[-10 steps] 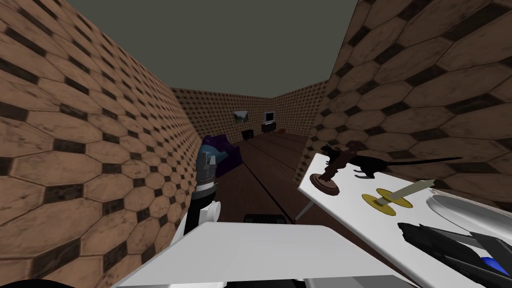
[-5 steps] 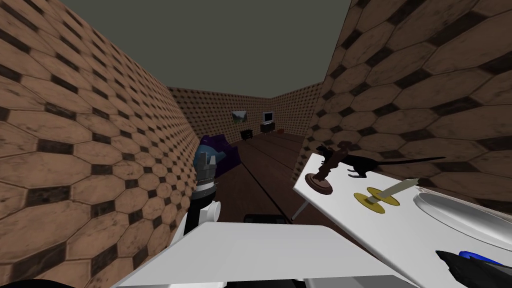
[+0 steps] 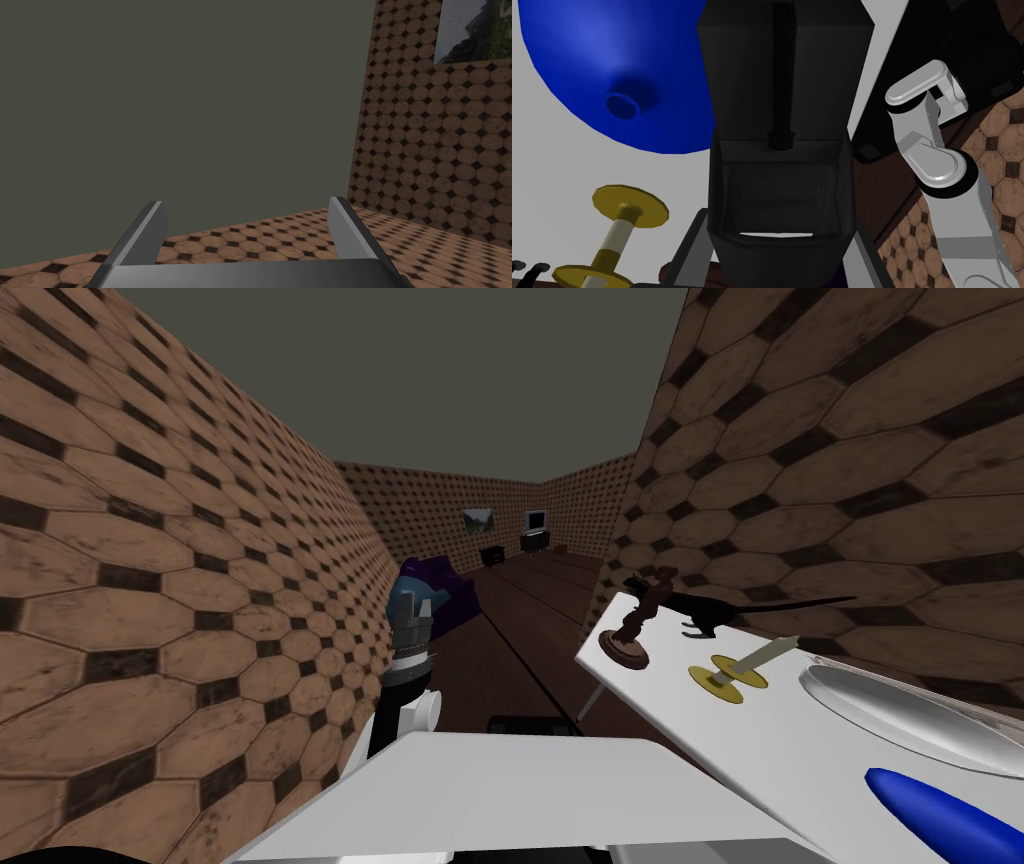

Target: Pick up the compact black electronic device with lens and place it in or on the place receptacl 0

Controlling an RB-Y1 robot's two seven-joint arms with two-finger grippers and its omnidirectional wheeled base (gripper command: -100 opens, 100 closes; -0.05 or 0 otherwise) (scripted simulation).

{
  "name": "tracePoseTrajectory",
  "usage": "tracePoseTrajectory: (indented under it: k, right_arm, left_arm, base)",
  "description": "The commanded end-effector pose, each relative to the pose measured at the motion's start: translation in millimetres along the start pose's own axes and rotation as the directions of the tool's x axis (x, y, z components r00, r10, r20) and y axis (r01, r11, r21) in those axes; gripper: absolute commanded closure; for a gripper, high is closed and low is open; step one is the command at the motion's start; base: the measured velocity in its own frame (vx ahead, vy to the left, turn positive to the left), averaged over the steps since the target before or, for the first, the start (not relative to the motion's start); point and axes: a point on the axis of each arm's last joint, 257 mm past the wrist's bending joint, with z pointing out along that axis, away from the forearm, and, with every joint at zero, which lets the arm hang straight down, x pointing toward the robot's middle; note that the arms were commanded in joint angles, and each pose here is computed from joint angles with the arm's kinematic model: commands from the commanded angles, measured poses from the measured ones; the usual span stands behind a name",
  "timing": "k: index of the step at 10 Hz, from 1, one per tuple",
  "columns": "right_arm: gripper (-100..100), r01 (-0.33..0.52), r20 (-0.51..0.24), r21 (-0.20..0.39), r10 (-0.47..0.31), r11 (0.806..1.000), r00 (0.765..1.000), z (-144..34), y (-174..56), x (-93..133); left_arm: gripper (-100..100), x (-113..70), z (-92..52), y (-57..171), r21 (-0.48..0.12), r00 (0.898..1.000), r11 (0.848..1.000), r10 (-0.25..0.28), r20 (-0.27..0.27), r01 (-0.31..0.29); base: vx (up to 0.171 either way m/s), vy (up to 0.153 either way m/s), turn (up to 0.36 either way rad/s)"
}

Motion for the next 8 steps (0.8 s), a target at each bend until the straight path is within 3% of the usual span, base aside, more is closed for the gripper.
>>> tracePoseTrajectory:
  k: [1,2,4,8]
  right_arm:
    - [100,-0.014,-0.025,-0.001,0.014,1.000,1.000,-3.9,4.0,8.7]
    - [100,-0.040,-0.091,0.004,0.040,0.999,0.995,-18.1,9.5,32.1]
    - [100,-0.040,-0.091,0.004,0.040,0.999,0.995,-18.1,9.5,32.1]
    - [100,-0.056,-0.135,0.012,0.057,0.998,0.989,-28.4,13.0,47.6]
  left_arm:
    - [0,0.0,0.0,0.0,0.000,1.000,1.000,0.000,0.000,0.000]
    - [0,0.0,0.0,0.0,0.000,1.000,1.000,0.000,0.000,0.000]
    - [0,0.0,0.0,0.0,0.000,1.000,1.000,0.000,0.000,0.000]
    - [0,0.0,0.0,0.0,0.000,1.000,1.000,0.000,0.000,0.000]
  base:
    - [-0.080,-0.077,0.001]
    - [-0.131,-0.111,0.042]
    - [-0.098,-0.088,0.002]
    - [-0.039,-0.028,0.010]
